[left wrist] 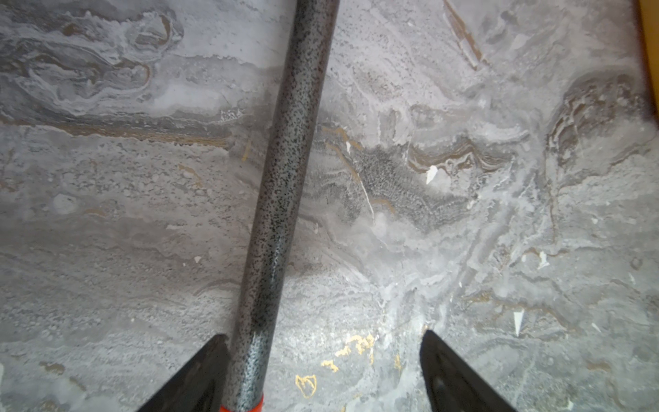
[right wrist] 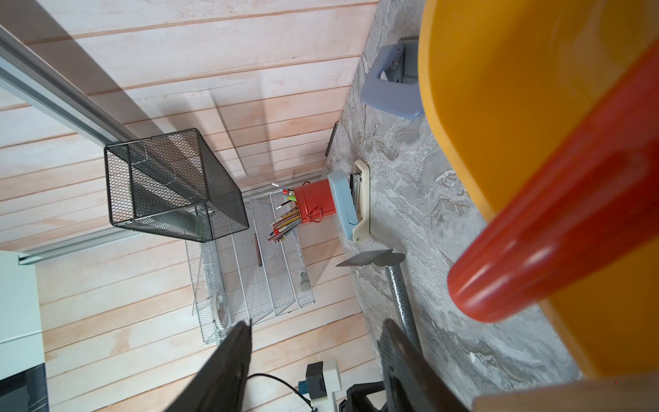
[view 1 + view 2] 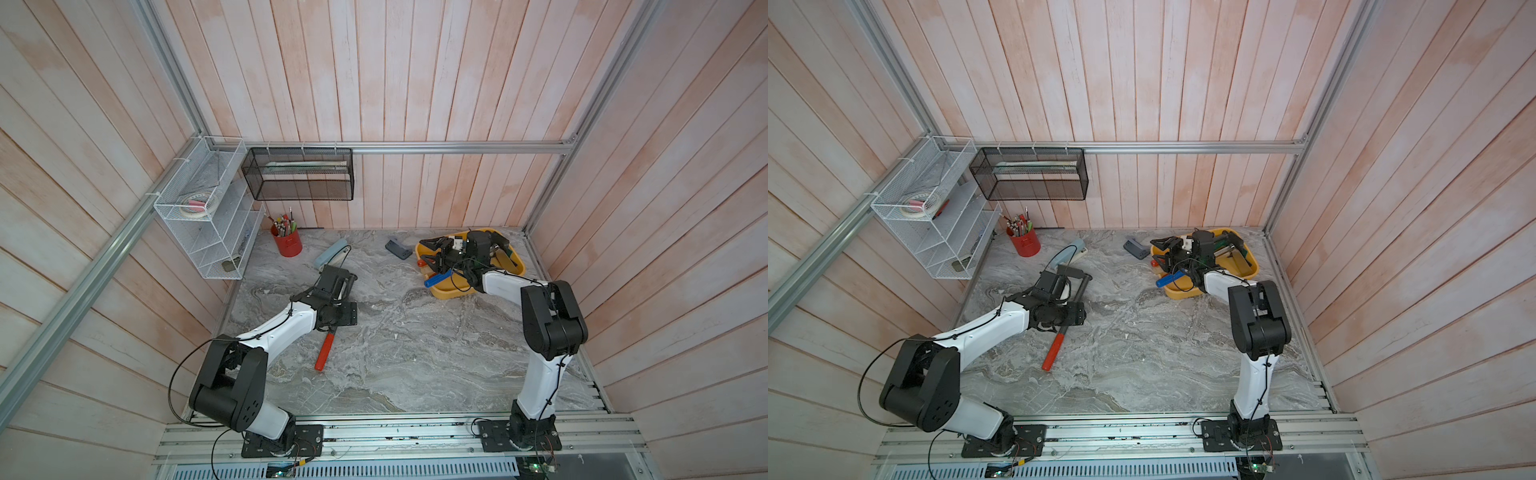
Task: Put the small hoe into the storage box
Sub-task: Place the hoe in the storage box, then pick up the hoe from the center of the board.
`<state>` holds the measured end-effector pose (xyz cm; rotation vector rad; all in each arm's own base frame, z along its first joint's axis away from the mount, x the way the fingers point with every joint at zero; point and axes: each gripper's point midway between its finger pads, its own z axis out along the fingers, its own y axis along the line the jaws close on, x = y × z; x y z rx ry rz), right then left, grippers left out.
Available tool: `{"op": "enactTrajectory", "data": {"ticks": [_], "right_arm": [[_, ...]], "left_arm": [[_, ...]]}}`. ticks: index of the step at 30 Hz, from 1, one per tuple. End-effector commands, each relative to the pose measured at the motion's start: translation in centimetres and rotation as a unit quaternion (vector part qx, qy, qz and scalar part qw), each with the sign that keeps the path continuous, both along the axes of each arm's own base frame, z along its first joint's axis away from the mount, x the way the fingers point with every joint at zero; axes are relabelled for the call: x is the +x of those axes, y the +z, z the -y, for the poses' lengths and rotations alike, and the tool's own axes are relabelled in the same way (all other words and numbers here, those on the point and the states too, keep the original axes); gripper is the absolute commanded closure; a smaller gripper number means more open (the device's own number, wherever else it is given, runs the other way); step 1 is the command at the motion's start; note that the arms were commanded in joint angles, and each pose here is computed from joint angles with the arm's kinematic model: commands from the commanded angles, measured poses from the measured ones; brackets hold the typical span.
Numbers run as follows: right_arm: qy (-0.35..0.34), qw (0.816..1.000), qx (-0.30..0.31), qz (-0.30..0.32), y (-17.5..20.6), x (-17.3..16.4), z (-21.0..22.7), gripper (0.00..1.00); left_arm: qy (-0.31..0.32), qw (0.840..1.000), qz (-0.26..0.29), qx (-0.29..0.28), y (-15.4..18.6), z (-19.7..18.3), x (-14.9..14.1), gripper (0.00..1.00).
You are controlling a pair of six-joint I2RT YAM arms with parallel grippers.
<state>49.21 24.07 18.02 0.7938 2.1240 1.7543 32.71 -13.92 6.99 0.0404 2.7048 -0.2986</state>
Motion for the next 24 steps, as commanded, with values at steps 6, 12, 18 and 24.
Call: {"op": "enactTrajectory", "data": {"ticks": [6, 12, 18, 24], "right_arm": [[0.032, 0.993, -0.064, 0.092, 2.4, -1.1, 0.1, 0.4], [0.035, 0.978, -0.144, 0.146, 3.2, -1.3, 1.0, 0.4], [0.028, 0.952, -0.235, 0.195, 4.3, -1.7, 2.7, 0.4], [0.016, 0.92, -0.325, 0.219, 4.1, -2.4, 4.9, 0.4]], "left_arm": [[0.005, 1.0, 0.0, 0.002, -0.2, -0.2, 1.7, 0.15], [0.003, 1.0, 0.002, 0.004, -0.2, -0.4, 2.1, 0.15], [0.0, 1.0, -0.002, 0.011, -0.8, -0.5, 2.5, 0.16], [-0.013, 1.0, -0.003, 0.006, -0.9, 0.0, 2.9, 0.17]]}}
